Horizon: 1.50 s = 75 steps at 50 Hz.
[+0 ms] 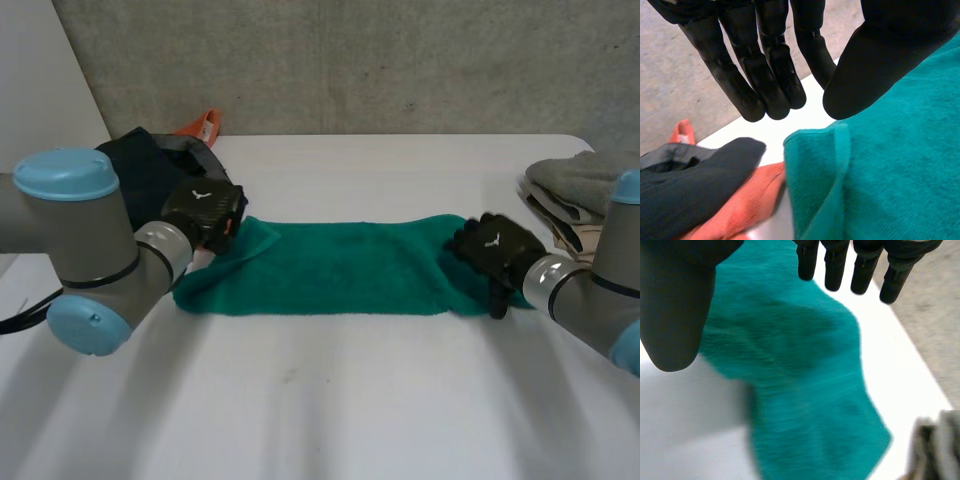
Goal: Fold the laundry.
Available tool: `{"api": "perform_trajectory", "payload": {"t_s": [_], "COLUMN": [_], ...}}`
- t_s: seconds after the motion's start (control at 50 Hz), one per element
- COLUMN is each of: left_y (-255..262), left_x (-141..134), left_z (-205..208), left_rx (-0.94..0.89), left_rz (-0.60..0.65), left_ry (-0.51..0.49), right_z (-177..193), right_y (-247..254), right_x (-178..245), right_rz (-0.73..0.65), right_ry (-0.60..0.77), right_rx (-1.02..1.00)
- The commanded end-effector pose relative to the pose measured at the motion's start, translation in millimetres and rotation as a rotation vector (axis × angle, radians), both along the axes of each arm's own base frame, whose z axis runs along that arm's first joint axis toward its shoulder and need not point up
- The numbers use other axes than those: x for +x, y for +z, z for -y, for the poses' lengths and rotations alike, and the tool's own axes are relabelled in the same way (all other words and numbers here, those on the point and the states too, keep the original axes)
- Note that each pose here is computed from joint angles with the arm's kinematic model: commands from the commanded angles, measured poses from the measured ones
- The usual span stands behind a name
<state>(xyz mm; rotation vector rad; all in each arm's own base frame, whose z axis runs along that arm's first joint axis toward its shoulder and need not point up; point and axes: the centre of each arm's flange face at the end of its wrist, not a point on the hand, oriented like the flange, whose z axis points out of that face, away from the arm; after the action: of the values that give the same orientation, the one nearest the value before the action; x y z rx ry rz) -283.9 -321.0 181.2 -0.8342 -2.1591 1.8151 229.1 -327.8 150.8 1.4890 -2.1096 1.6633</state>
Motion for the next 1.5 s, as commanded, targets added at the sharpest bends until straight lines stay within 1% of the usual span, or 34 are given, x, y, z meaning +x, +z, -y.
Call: {"api": "perform_trajectory", "payload": {"t_s": [0.02, 0.14, 0.18, 0.24, 0.3, 0.36, 0.44, 0.56, 0.66, 0.74, 0.8, 0.82, 0.86, 0.88, 0.94, 0.96, 1.02, 1.12, 1.18, 1.32, 1.4, 1.42, 1.48, 1.5], "left_y": [-5, -10, -15, -26, -41, -53, -61, -65, -56, -38, -14, 3, 21, 37, 61, 74, 96, 118, 125, 131, 135, 138, 144, 143], "left_x": [-11, -18, -21, -22, -19, -15, -10, -9, -9, -7, -3, -2, -1, -1, -1, 0, 1, 6, 10, 23, 36, 39, 44, 46], "left_z": [-2, -1, 2, 11, 23, 35, 48, 52, 54, 53, 45, 38, 31, 23, 9, -1, -22, -45, -54, -59, -53, -50, -46, -42], "left_rx": [-0.011, -0.036, -0.058, -0.077, -0.077, -0.068, -0.063, -0.061, -0.09, -0.11, -0.117, -0.125, -0.14, -0.155, -0.185, -0.206, -0.256, -0.36, -0.438, -0.594, -0.681, -0.713, -0.748, -0.74], "left_rz": [0.023, 0.07, 0.116, 0.193, 0.283, 0.322, 0.335, 0.357, 0.379, 0.364, 0.298, 0.246, 0.184, 0.121, 0.036, -0.01, -0.094, -0.187, -0.245, -0.357, -0.425, -0.452, -0.479, -0.483], "left_ry": [-0.031, -0.03, -0.029, -0.006, 0.042, 0.074, 0.099, 0.096, 0.095, 0.107, 0.115, 0.113, 0.103, 0.085, 0.048, 0.017, -0.052, -0.147, -0.187, -0.215, -0.191, -0.185, -0.181, -0.172], "right_z": [12, 9, 9, 8, 8, 7, 6, 10, 16, 14, 16, 17, 21, 27, 36, 44, 56, 72, 79, 83, 88, 94, 105, 113], "right_y": [9, 9, 9, 8, 7, 5, 7, 12, 20, 26, 34, 41, 47, 52, 59, 60, 60, 49, 33, -7, -27, -29, -22, -10], "right_x": [3, 2, 2, 0, -1, -1, -4, -10, -15, -17, -21, -23, -24, -24, -21, -18, -12, 5, 17, 38, 43, 42, 40, 40], "right_rz": [0.02, 0.019, 0.018, 0.014, 0.012, 0.01, 0.014, 0.043, 0.096, 0.129, 0.148, 0.162, 0.18, 0.199, 0.227, 0.238, 0.253, 0.278, 0.282, 0.269, 0.253, 0.25, 0.269, 0.305], "right_ry": [-0.037, -0.041, -0.046, -0.053, -0.057, -0.059, -0.067, -0.115, -0.175, -0.203, -0.228, -0.238, -0.244, -0.239, -0.215, -0.194, -0.154, -0.079, -0.041, -0.012, -0.044, -0.069, -0.116, -0.143], "right_rx": [-0.079, -0.065, -0.064, -0.058, -0.054, -0.048, -0.046, -0.043, -0.03, 0.042, 0.103, 0.13, 0.147, 0.158, 0.166, 0.168, 0.174, 0.176, 0.186, 0.214, 0.197, 0.164, 0.088, 0.022]}}
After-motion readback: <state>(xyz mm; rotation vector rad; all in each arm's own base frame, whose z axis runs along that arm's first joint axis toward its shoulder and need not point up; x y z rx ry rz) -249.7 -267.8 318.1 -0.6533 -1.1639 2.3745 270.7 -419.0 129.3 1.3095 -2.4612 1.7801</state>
